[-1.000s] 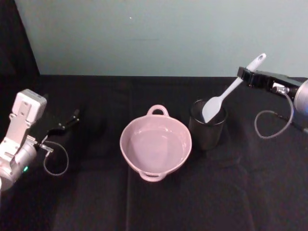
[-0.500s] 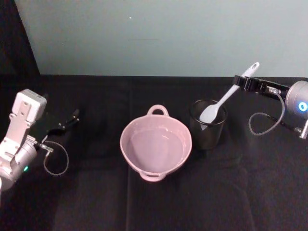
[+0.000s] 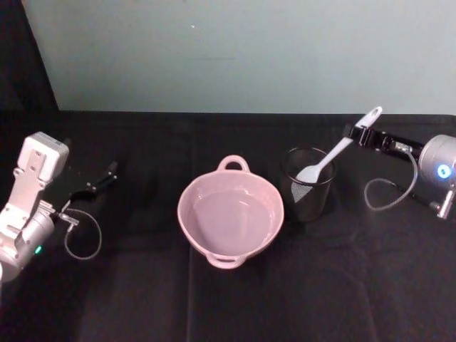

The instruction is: Use the one hand to pick up the spoon and stir the clear water in the bowl.

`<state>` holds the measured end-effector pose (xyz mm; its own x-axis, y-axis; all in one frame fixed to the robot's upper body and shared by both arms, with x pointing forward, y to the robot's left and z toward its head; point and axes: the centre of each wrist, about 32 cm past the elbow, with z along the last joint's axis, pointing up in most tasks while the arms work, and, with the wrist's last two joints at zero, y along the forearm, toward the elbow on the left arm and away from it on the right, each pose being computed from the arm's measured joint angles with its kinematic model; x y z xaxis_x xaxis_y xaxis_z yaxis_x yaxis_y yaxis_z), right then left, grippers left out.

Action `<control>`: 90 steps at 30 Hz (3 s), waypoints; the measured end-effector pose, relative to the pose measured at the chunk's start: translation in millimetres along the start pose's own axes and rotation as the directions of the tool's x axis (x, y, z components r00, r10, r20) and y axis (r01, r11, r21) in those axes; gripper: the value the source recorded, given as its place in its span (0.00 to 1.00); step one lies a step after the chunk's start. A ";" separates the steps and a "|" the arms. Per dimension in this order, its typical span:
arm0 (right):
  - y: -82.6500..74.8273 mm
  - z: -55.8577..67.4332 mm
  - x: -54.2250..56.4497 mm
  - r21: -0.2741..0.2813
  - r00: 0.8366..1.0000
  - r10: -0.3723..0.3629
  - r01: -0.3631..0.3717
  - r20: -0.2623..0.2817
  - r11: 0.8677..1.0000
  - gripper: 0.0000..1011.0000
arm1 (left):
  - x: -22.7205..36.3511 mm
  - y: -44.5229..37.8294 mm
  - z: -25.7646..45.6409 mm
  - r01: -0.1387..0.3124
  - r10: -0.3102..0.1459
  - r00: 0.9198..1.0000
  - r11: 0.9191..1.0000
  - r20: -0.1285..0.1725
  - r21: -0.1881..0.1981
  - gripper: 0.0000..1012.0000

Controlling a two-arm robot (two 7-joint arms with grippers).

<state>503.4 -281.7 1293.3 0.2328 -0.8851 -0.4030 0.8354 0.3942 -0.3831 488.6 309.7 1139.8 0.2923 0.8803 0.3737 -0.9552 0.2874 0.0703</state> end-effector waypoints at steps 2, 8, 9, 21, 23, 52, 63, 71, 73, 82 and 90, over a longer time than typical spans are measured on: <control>0.2 -2.2 0.8 -0.001 1.000 0.000 0.000 -0.005 1.000 0.12 | 0.0 0.0 0.0 0.000 0.000 1.000 1.000 0.000 0.000 1.00; 2.5 -6.6 3.5 -0.008 1.000 -0.004 0.004 -0.019 1.000 0.12 | 0.0 0.0 0.0 0.000 0.000 1.000 1.000 0.000 0.000 1.00; 2.9 -7.0 3.9 -0.009 1.000 -0.004 0.004 -0.021 1.000 0.12 | 0.0 0.0 0.0 0.000 0.000 1.000 1.000 0.000 0.000 1.00; 9.8 -12.2 8.8 -0.030 0.999 -0.016 0.014 -0.039 0.999 0.12 | 0.0 0.0 0.0 0.000 0.000 1.000 1.000 0.000 0.000 1.00; 10.5 -12.4 9.1 -0.031 0.999 -0.017 0.015 -0.039 0.999 0.12 | 0.0 0.0 0.0 0.000 0.000 1.000 1.000 0.000 0.000 1.00; 12.3 -13.0 11.0 -0.033 0.999 -0.012 0.010 -0.045 0.999 0.14 | 0.0 0.0 0.0 0.000 0.000 1.000 1.000 0.000 0.000 1.00; 12.2 -12.9 10.8 -0.033 0.999 -0.011 0.009 -0.044 0.999 0.47 | 0.0 0.0 0.0 0.000 0.000 1.000 1.000 0.000 0.000 1.00; 12.1 -12.9 10.7 -0.034 0.999 -0.011 0.009 -0.044 0.999 0.75 | 0.0 0.0 0.0 0.000 0.000 1.000 1.000 0.000 0.000 1.00; 12.1 -12.9 10.7 -0.034 0.999 -0.011 0.009 -0.044 0.999 0.80 | 0.0 0.0 0.0 0.000 0.000 1.000 1.000 0.000 0.000 1.00; 12.1 -12.9 10.7 -0.034 0.999 -0.011 0.009 -0.043 0.999 0.99 | 0.0 0.0 0.0 0.000 0.000 1.000 1.000 0.000 0.000 1.00; 12.1 -12.9 10.7 -0.034 0.999 -0.011 0.009 -0.043 0.999 0.99 | 0.0 0.0 0.0 0.000 0.000 1.000 1.000 0.000 0.000 1.00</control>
<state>509.7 -283.3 1273.7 0.2018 -0.8778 -0.4345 0.8201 0.3940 -0.4150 488.6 309.7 1139.8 0.2922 0.8803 0.3737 -0.9553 0.2873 0.0702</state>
